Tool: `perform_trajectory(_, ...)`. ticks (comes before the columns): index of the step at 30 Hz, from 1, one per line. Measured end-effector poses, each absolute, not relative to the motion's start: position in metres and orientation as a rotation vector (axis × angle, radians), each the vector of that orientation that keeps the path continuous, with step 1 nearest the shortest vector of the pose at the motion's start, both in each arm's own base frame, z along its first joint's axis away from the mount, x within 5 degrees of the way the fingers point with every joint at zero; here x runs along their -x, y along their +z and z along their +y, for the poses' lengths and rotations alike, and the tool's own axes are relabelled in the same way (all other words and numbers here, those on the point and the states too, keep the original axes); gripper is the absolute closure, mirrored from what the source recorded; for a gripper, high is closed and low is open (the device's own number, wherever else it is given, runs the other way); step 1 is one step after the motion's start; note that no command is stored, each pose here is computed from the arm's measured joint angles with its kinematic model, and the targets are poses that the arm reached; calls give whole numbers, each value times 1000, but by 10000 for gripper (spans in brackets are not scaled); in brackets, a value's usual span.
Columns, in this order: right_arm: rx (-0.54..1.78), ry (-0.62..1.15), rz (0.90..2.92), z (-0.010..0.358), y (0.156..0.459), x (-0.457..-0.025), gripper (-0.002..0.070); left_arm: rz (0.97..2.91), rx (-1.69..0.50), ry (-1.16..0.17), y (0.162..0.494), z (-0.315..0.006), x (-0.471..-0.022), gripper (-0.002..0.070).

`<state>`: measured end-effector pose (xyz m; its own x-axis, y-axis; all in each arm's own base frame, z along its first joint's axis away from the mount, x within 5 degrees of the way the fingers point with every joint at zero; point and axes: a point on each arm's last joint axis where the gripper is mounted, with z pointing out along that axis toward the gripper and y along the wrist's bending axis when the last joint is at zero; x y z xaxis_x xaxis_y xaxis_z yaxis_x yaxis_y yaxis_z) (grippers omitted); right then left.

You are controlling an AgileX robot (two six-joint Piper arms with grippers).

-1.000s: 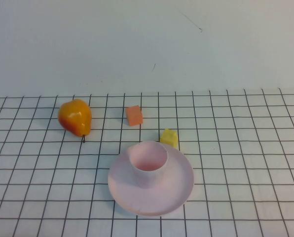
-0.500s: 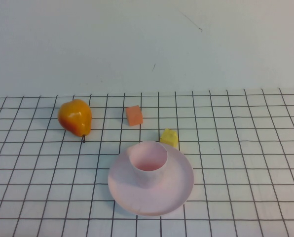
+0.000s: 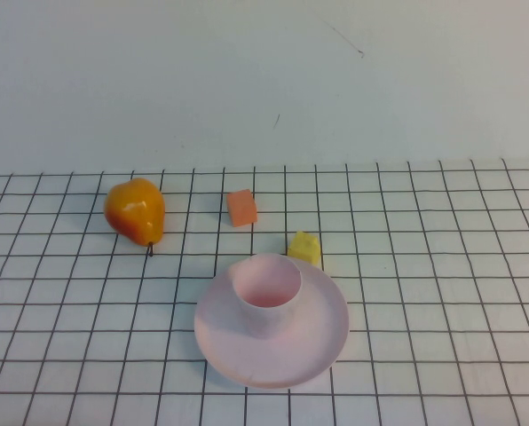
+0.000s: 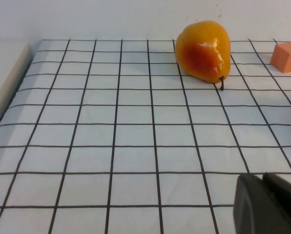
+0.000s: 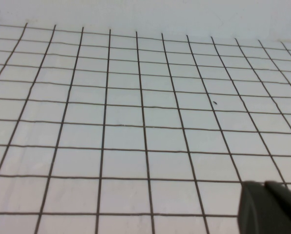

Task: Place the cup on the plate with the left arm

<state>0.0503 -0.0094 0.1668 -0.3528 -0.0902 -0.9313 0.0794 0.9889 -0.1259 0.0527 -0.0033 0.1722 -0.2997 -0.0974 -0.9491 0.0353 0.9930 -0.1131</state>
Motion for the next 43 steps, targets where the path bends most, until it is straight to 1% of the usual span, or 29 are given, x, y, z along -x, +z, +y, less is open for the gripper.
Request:
perform_trajectory(12,8,-175,1923,-9,167,-50,678,1871,45,-131,172,-3,-53,677)
perform_trajectory(23,8,-175,1923,-9,167,-50,678,1867,95,-96,172,-1,-53,677)
perform_trajectory(43,-12,-161,1923,-9,167,-50,678,1867,96,-95,172,0,-53,677)
